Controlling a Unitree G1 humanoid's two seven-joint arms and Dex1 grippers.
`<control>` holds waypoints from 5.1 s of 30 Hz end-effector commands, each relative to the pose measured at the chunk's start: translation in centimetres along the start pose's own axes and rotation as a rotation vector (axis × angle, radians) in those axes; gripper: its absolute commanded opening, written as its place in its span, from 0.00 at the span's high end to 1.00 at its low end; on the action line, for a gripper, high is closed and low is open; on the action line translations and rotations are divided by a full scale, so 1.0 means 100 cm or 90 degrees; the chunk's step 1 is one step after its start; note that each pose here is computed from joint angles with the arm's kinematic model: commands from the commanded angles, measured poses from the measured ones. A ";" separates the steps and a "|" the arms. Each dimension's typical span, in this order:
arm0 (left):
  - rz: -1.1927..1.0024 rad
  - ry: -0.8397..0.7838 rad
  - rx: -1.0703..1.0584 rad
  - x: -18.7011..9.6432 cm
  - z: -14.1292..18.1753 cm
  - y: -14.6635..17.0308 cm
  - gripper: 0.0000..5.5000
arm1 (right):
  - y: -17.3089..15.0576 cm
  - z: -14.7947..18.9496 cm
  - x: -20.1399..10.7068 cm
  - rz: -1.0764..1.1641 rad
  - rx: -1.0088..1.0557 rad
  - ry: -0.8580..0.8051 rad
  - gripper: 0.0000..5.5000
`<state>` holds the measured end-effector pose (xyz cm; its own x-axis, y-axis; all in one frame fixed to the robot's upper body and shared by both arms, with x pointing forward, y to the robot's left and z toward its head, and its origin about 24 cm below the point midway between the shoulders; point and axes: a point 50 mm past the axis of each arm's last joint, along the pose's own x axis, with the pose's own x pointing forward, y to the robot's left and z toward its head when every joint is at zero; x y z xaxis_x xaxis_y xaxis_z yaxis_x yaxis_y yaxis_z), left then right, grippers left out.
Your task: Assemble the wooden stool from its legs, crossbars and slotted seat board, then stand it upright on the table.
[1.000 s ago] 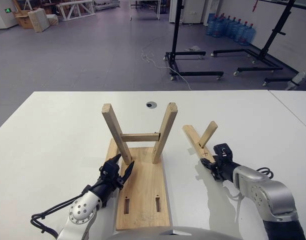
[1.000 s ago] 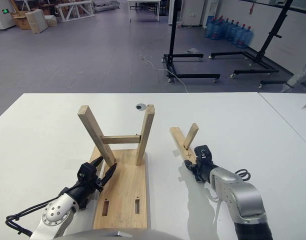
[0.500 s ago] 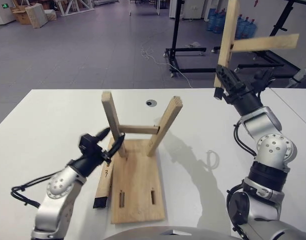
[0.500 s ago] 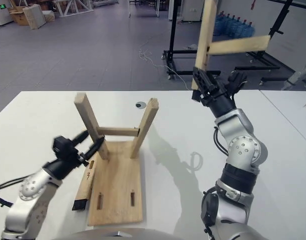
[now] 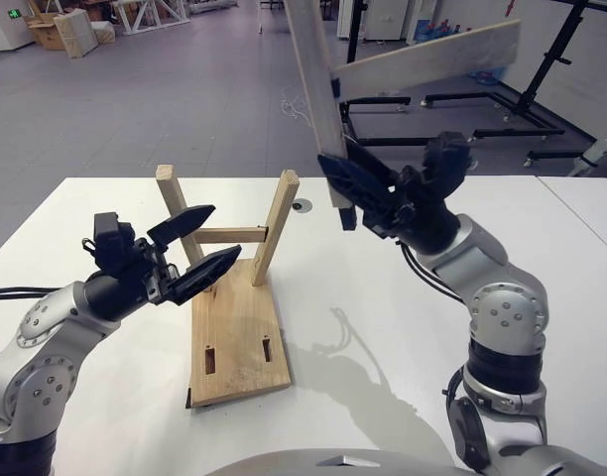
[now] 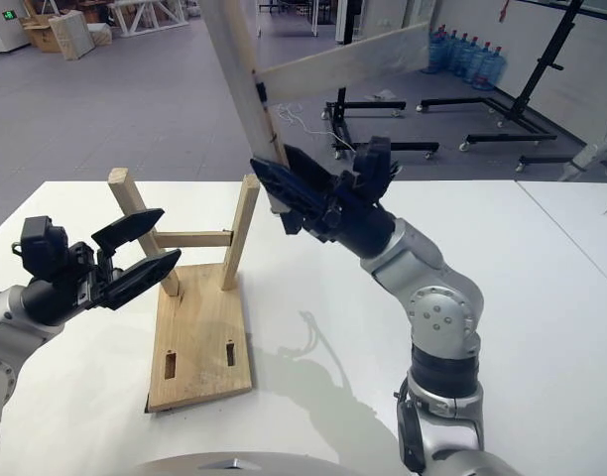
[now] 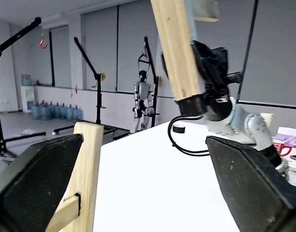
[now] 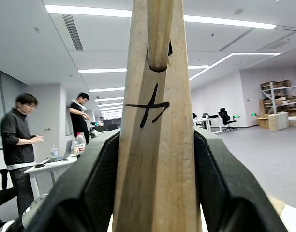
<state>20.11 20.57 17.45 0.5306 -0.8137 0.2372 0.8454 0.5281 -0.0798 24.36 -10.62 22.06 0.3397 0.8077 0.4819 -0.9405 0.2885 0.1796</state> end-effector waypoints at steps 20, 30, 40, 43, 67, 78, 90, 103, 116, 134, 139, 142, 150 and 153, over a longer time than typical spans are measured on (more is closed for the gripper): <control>-0.183 -0.048 -0.116 0.025 0.025 -0.023 0.18 | 0.014 -0.068 0.008 0.272 0.062 0.160 0.63; -0.214 -0.060 -0.124 0.017 0.019 -0.026 0.43 | 0.013 -0.078 0.006 0.252 0.028 0.167 0.63; -0.211 -0.060 -0.090 0.025 0.015 -0.031 0.61 | 0.004 -0.083 -0.006 0.243 -0.021 0.208 0.63; -0.198 -0.072 -0.089 0.025 0.013 -0.033 0.61 | 0.001 -0.083 -0.007 0.239 -0.024 0.211 0.63; -0.018 -0.090 0.038 -0.035 0.043 -0.002 0.62 | -0.037 -0.142 -0.021 -0.148 -0.044 0.387 0.26; -0.006 -0.089 0.030 -0.038 0.040 -0.007 0.62 | -0.045 -0.164 0.000 -0.298 0.077 0.353 0.26; 0.001 -0.080 0.021 -0.039 0.035 -0.006 0.62 | -0.051 -0.180 0.015 -0.383 0.088 0.358 0.42; 0.025 -0.075 0.024 -0.041 0.026 -0.009 0.62 | -0.061 -0.167 -0.002 -0.405 0.029 0.347 0.73; 0.032 -0.064 0.034 -0.039 0.020 -0.011 0.62 | -0.080 -0.153 -0.088 -0.513 -0.121 0.443 0.81; 0.032 -0.027 0.029 -0.039 0.011 -0.014 0.62 | -0.078 -0.165 -0.119 -0.812 -0.116 0.467 0.81; 0.024 -0.019 0.027 -0.037 0.011 -0.012 0.62 | -0.083 -0.174 -0.094 -0.825 -0.099 0.453 0.81; 0.021 -0.013 0.028 -0.037 0.011 -0.011 0.62 | -0.086 -0.181 -0.088 -0.843 -0.087 0.448 0.81; 0.003 0.007 0.030 -0.033 0.013 -0.007 0.62 | -0.086 -0.193 -0.070 -0.858 -0.077 0.428 0.81; -0.003 0.015 0.029 -0.033 0.016 -0.004 0.62 | -0.083 -0.196 -0.069 -0.856 -0.071 0.426 0.81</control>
<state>17.71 23.33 17.95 0.5438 -0.8048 0.2378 0.8337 0.5506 -0.0428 31.71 -8.63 4.48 0.9607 -0.0104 -0.2774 0.0429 0.9929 0.1112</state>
